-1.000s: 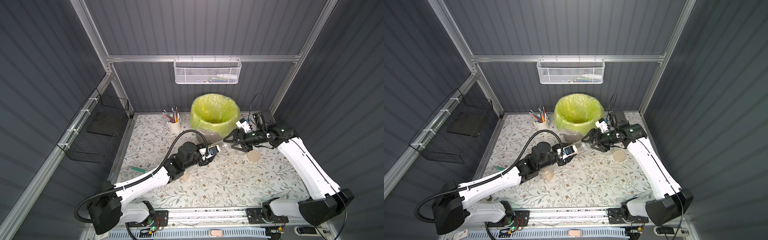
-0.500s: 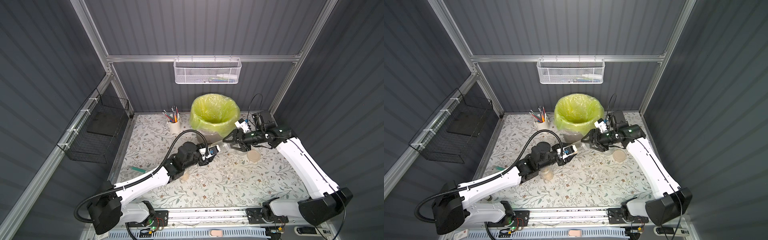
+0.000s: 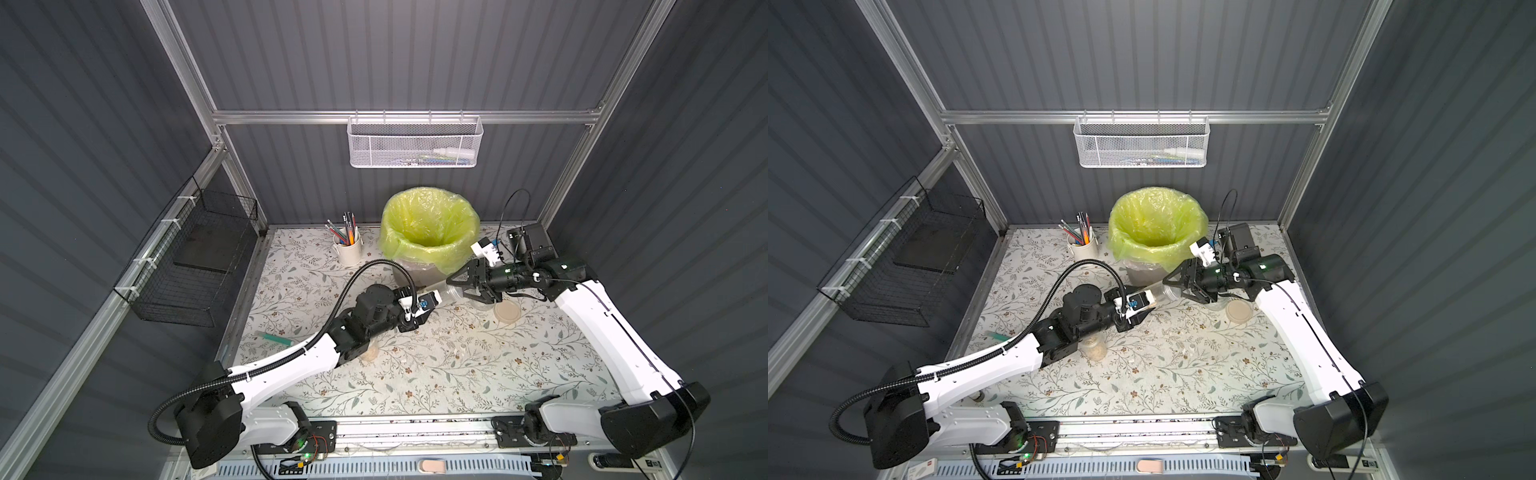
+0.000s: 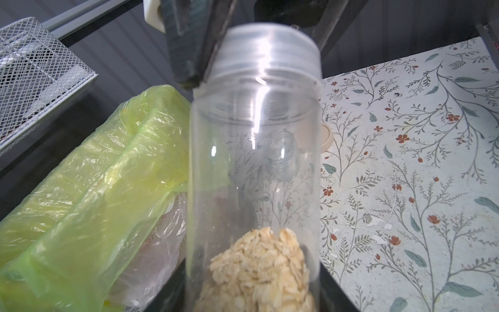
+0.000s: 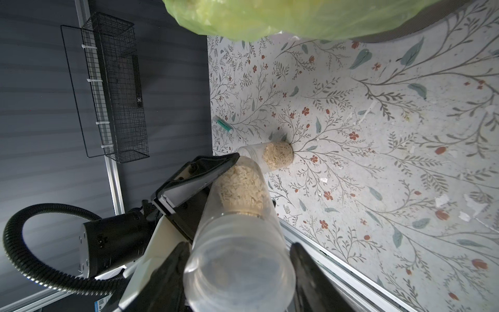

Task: Empty expired oatmeal from jars
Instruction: Open the lid of the jar.

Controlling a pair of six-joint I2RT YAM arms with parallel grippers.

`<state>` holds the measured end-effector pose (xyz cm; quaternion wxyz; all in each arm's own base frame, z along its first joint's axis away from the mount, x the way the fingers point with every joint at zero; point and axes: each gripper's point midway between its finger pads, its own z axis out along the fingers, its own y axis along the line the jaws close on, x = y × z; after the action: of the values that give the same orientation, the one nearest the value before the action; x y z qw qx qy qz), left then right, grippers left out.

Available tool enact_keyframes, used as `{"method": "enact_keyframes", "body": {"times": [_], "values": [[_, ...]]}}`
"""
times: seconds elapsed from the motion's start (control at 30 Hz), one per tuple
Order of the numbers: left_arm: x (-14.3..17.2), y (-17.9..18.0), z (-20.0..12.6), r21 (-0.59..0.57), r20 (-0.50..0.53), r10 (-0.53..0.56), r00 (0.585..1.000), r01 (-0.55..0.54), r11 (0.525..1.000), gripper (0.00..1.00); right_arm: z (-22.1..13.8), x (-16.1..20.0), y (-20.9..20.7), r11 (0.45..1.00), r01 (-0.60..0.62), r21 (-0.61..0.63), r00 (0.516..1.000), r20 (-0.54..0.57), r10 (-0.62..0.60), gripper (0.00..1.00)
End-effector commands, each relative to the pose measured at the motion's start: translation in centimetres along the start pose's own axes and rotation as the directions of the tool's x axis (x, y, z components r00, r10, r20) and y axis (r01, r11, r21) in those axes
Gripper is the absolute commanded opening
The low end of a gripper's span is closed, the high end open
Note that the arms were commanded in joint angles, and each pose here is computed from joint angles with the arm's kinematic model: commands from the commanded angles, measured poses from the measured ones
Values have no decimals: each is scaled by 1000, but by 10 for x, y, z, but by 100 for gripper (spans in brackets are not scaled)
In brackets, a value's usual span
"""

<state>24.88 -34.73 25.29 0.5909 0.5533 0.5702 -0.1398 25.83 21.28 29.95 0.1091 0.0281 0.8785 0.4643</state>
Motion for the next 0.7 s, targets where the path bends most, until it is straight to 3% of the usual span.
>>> {"method": "enact_keyframes", "body": {"times": [0.0,0.1,0.23,0.47,0.67], "values": [[-12,3,-3,18,71,-61,996,60,998,0,-4,-1,8,987,151,-49,988,33,-150,44],[-4,-1,-1,55,78,-113,991,109,993,0,-10,-3,5,949,317,4,946,71,-316,39],[6,0,0,75,104,-171,980,164,984,0,-18,-6,2,851,521,61,846,92,-524,38],[18,3,8,105,101,-212,972,201,974,0,-18,-13,-29,782,612,120,789,-20,-614,28],[26,6,9,99,95,-226,970,216,971,0,-24,-19,-33,719,687,108,725,-30,-688,28]]}}
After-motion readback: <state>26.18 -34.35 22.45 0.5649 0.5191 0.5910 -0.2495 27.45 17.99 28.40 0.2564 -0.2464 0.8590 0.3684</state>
